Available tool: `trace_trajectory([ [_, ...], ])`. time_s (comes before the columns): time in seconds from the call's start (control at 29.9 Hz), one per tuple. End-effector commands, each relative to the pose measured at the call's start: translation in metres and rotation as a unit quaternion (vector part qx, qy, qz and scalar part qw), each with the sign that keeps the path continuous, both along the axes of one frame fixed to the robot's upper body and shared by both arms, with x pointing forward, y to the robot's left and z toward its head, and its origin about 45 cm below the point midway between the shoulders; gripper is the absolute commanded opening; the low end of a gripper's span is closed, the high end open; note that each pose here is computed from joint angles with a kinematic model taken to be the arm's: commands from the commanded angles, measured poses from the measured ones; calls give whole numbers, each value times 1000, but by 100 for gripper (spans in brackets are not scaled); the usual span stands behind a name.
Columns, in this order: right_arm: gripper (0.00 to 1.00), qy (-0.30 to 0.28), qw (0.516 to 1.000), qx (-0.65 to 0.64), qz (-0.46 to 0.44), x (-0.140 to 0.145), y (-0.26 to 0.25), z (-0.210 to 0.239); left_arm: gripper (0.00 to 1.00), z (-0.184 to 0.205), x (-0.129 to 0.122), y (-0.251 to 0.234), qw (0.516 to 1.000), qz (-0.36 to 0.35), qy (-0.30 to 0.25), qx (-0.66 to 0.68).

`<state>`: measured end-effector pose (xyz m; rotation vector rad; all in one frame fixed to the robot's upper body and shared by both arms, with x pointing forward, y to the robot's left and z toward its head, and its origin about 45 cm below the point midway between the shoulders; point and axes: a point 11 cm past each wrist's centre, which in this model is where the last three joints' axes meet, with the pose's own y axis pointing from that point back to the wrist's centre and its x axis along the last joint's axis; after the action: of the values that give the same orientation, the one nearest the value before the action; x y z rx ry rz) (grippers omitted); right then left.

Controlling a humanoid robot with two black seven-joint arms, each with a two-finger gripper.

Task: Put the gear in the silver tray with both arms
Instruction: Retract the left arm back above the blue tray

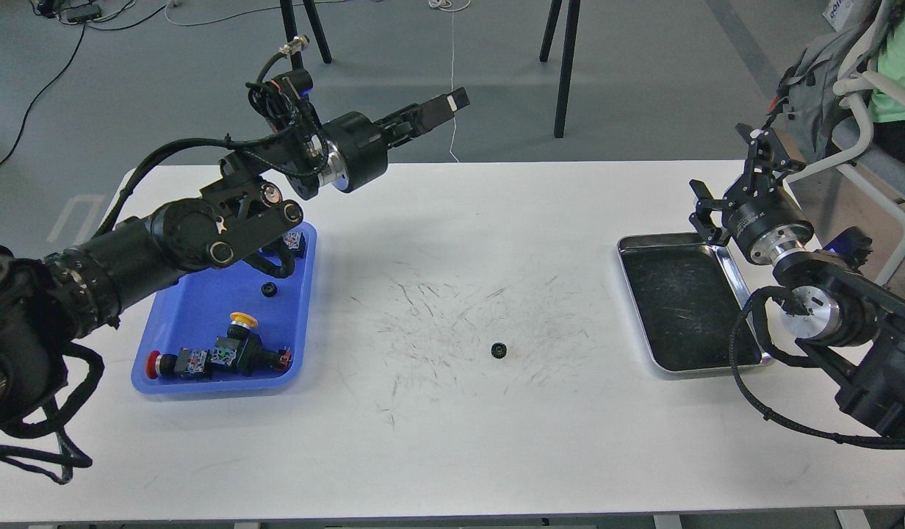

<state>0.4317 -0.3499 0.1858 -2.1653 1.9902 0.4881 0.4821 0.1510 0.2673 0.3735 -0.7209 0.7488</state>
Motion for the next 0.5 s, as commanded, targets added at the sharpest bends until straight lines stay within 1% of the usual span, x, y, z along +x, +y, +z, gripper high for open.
trace_trajectory([
  [0.0,100,0,1000,1,1,0,1,0,96,0,5,23,998,43,19,-47],
  [0.03,100,0,1000,0,2,0,1,0,99,1,6,29,996,56,27,-69],
  [0.13,100,1,1000,-2,1,0,0,0,100,5,10,49,989,91,38,-109],
  [0.2,100,-1,1000,1,13,1,9,4,100,6,12,69,987,108,42,-110],
  [0.3,100,-4,999,-13,29,0,14,9,99,-4,8,80,986,113,59,-111],
  [0.37,100,-6,998,-37,44,3,17,13,99,-12,4,90,982,116,83,-127],
  [0.47,100,4,993,-82,84,1,31,7,100,-11,0,108,972,112,121,-169],
])
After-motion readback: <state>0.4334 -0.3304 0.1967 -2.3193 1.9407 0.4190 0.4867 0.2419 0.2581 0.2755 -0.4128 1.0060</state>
